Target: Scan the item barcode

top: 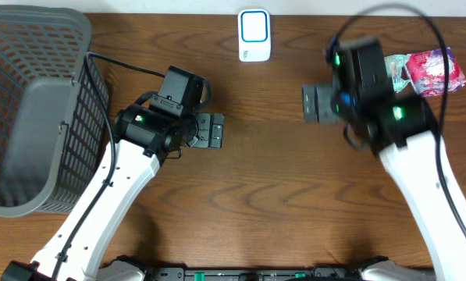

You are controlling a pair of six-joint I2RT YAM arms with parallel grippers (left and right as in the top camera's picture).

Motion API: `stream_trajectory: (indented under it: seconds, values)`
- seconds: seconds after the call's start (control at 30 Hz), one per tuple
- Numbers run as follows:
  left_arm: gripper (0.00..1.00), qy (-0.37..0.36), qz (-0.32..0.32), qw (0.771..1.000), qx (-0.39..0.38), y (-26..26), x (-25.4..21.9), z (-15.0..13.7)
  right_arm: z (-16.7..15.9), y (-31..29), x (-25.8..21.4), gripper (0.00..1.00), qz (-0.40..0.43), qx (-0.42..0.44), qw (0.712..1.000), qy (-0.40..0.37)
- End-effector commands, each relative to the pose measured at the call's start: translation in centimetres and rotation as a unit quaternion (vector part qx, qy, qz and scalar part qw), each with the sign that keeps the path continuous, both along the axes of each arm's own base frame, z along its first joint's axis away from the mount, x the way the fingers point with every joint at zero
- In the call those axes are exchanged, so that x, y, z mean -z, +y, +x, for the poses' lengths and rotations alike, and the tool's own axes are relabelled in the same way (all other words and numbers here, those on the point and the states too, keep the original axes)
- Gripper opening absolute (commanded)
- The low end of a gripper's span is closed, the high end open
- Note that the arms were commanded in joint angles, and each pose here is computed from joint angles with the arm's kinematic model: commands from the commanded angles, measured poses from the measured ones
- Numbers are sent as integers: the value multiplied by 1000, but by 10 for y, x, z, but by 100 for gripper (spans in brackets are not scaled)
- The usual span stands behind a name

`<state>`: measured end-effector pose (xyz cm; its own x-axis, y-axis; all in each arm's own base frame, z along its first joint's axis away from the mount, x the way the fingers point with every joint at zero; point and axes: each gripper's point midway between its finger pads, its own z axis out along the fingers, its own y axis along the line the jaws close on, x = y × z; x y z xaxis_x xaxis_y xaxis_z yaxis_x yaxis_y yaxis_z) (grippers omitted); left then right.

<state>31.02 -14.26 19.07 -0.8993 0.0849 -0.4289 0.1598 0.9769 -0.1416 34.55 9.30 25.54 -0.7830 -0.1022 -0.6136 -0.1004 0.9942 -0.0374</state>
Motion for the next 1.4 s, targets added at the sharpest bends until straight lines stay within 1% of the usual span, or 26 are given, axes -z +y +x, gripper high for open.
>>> stream_trajectory:
  seconds: [0.0,0.13,0.27,0.47,0.6,0.73,1.37]
  values:
    - [98,1,2,1000,-2,2,0,1,-28,-11,-11,99,8,7,999,-42]
    - [98,1,2,1000,-2,2,0,1,-58,-22,-14,99,25,8,997,-79]
    - [98,1,2,1000,-2,2,0,1,-86,-27,-11,99,37,-2,996,-81]
    - [98,1,2,1000,-2,2,0,1,-121,-39,1,99,24,-4,999,-40]
    - [98,1,2,1000,-2,2,0,1,-136,-44,14,99,12,-5,1000,-1]
    - [98,1,2,1000,-2,2,0,1,-143,-47,20,99,4,-4,1000,19]
    - [98,1,2,1000,-2,2,0,1,-145,-48,22,99,2,-4,1000,24]
